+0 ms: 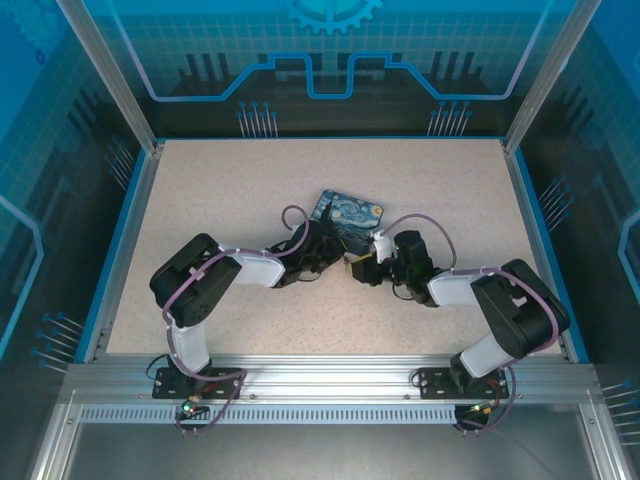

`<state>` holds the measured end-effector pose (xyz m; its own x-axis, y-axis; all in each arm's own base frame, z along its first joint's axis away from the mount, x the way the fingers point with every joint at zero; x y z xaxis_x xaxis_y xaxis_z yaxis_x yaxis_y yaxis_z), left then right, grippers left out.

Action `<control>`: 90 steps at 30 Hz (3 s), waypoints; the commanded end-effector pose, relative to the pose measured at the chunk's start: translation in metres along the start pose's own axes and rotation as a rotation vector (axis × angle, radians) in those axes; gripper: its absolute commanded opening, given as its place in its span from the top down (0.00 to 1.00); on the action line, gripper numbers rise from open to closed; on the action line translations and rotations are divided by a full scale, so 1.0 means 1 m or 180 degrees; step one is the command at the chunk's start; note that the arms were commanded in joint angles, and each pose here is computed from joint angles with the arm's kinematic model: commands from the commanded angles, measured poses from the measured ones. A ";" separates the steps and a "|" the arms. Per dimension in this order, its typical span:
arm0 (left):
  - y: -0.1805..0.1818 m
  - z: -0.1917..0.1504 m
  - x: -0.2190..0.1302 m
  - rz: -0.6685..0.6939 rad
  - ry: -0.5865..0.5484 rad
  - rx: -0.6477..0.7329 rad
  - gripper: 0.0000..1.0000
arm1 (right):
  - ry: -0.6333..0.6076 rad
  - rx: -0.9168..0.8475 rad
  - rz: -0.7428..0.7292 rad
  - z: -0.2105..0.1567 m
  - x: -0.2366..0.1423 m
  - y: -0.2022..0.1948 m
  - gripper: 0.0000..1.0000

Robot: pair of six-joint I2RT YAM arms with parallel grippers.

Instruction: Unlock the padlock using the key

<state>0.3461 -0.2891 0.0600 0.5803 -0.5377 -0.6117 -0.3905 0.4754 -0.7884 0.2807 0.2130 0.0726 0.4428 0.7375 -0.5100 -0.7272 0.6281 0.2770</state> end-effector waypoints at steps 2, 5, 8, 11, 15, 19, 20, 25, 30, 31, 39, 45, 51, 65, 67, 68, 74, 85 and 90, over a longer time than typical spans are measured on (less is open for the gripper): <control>-0.007 -0.001 -0.006 -0.0067 0.0047 -0.0080 0.90 | -0.0109 0.0014 0.0118 0.011 0.007 -0.001 0.71; -0.010 -0.001 -0.008 -0.0088 0.0047 -0.0078 0.90 | -0.0145 0.0010 0.0115 0.012 0.008 -0.002 0.72; -0.011 -0.002 -0.008 -0.0103 0.0063 -0.0091 0.90 | -0.0165 0.0002 0.0141 0.015 0.011 -0.002 0.73; -0.013 -0.002 -0.008 -0.0121 0.0073 -0.0093 0.91 | -0.0165 0.0014 0.0129 0.016 0.014 -0.004 0.75; -0.012 -0.002 -0.008 -0.0111 0.0065 -0.0092 0.91 | -0.0158 0.0020 0.0123 0.016 0.017 -0.006 0.80; -0.011 -0.002 -0.006 -0.0101 0.0073 -0.0096 0.91 | -0.0113 0.0039 0.0120 0.013 0.019 -0.007 0.81; -0.012 -0.002 -0.007 -0.0109 0.0071 -0.0096 0.91 | -0.0102 0.0043 0.0118 0.012 0.019 -0.008 0.81; -0.013 -0.001 -0.007 -0.0116 0.0064 -0.0096 0.91 | -0.0058 0.0064 0.0132 0.006 0.020 -0.007 0.85; -0.013 -0.002 -0.007 -0.0118 0.0072 -0.0088 0.91 | -0.0065 0.0067 0.0174 0.007 0.022 -0.007 0.96; -0.013 -0.002 -0.007 -0.0114 0.0072 -0.0084 0.91 | -0.0073 0.0066 0.0186 0.008 0.022 -0.006 0.99; -0.008 -0.004 -0.006 -0.0059 0.0103 -0.0062 0.92 | -0.0243 -0.0106 0.0051 0.030 0.012 -0.006 1.00; -0.007 -0.005 -0.006 -0.0060 0.0120 -0.0080 0.92 | -0.0198 -0.0114 0.0060 0.034 0.013 -0.006 1.00; -0.014 -0.005 -0.008 -0.0112 0.0121 -0.0103 0.92 | -0.0035 -0.0079 -0.0053 0.007 0.002 -0.007 0.70; -0.030 -0.008 -0.014 -0.0227 0.0238 -0.0424 0.95 | -0.0280 0.0245 0.0177 0.015 -0.007 -0.003 0.54; -0.030 -0.008 -0.014 -0.0227 0.0253 -0.0467 0.95 | -0.0254 0.0299 0.0141 0.014 -0.012 -0.005 0.53; -0.030 -0.008 -0.014 -0.0231 0.0253 -0.0479 0.96 | -0.0248 0.0313 0.0117 0.014 -0.014 -0.005 0.53; -0.034 -0.011 -0.013 -0.0255 0.0331 -0.0548 0.96 | -0.0208 0.0387 0.0147 0.013 -0.019 -0.005 0.54; -0.034 -0.013 -0.007 -0.0272 0.0401 -0.0640 0.96 | -0.0130 0.0486 0.0224 0.009 -0.004 -0.004 0.58; -0.034 -0.014 -0.005 -0.0273 0.0420 -0.0650 0.96 | -0.0140 0.0469 0.0250 0.010 0.002 -0.002 0.64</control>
<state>0.3400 -0.3026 0.0752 0.5240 -0.6256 -0.5780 -0.5005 0.3229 -0.8033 0.2825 0.2069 0.0703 0.4106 0.7745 -0.4812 -0.6538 0.6179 0.4367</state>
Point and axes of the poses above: each hand's point on the last joint's axis, 136 mm out from that joint toward the fingers, its own x axis out along the fingers, its own y axis along the line the jaws close on, z = x × y, the point moved 3 cm from there along -x, back along the fingers, and after that the axes turned 13 degrees about -x, right-handed, at the moved point
